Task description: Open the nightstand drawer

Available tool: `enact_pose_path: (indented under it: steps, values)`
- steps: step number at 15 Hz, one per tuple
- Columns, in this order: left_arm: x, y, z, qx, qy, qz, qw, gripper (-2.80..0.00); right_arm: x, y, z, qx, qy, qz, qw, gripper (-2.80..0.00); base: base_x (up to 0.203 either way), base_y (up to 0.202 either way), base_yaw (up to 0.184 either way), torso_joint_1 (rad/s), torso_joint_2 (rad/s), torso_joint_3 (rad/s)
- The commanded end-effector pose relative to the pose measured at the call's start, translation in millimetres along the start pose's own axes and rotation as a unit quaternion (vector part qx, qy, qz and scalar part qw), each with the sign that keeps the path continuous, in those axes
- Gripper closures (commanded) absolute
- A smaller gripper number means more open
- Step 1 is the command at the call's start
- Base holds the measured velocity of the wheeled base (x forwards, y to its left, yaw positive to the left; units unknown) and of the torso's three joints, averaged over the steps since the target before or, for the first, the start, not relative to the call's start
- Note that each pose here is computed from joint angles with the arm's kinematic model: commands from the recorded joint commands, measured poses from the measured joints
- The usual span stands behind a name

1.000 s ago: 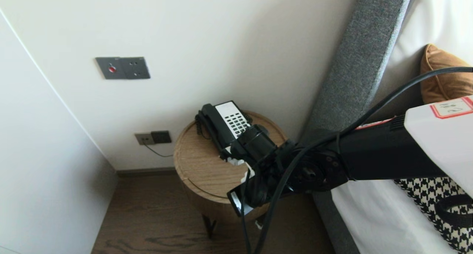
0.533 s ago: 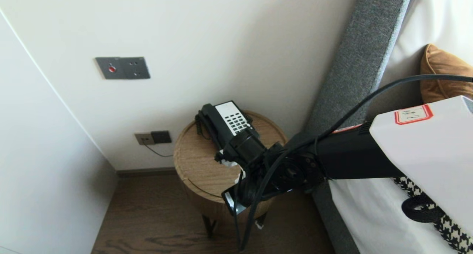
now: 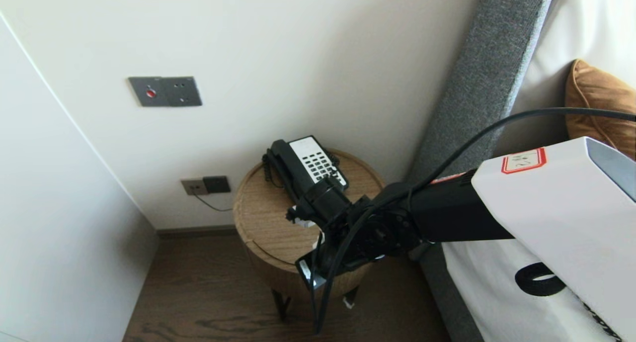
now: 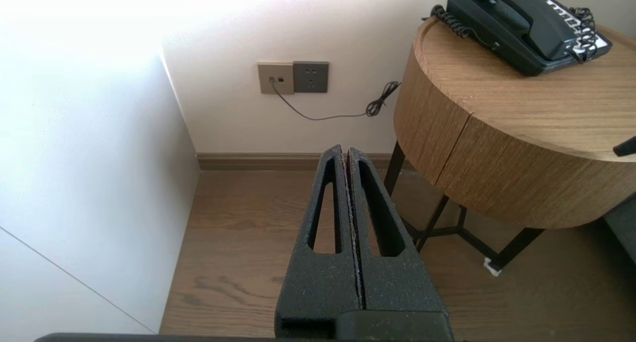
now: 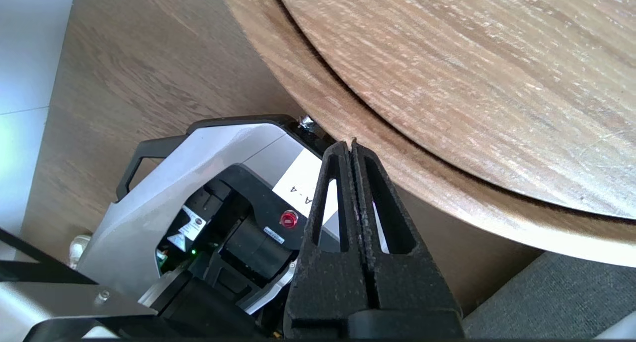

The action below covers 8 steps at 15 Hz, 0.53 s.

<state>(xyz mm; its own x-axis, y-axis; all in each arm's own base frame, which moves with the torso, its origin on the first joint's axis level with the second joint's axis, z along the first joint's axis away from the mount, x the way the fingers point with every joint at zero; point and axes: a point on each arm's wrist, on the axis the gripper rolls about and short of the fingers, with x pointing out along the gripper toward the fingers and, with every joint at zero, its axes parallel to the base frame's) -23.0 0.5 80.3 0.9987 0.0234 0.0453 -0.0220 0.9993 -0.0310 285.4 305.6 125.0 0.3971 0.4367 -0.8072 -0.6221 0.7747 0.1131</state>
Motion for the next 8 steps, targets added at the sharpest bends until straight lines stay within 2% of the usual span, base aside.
enact_pose_path:
  steps: [1, 8]
  values:
    - [0.1, 0.0, -0.2, 0.0, 0.0, 0.0, 1.0, 0.0, 1.4, -0.9, 1.1, 0.001, 0.0, -0.001, 1.0, 0.0, 0.0, 0.0, 0.0, 0.0, 0.0, 0.0]
    - [0.0, 0.0, 0.1, 0.0, 0.0, 0.0, 1.0, 0.0, 4.2, -9.3, 6.3, 0.006, -0.006, -0.006, 1.0, 0.0, 0.0, 0.0, 0.0, 0.0, 0.0, 0.0]
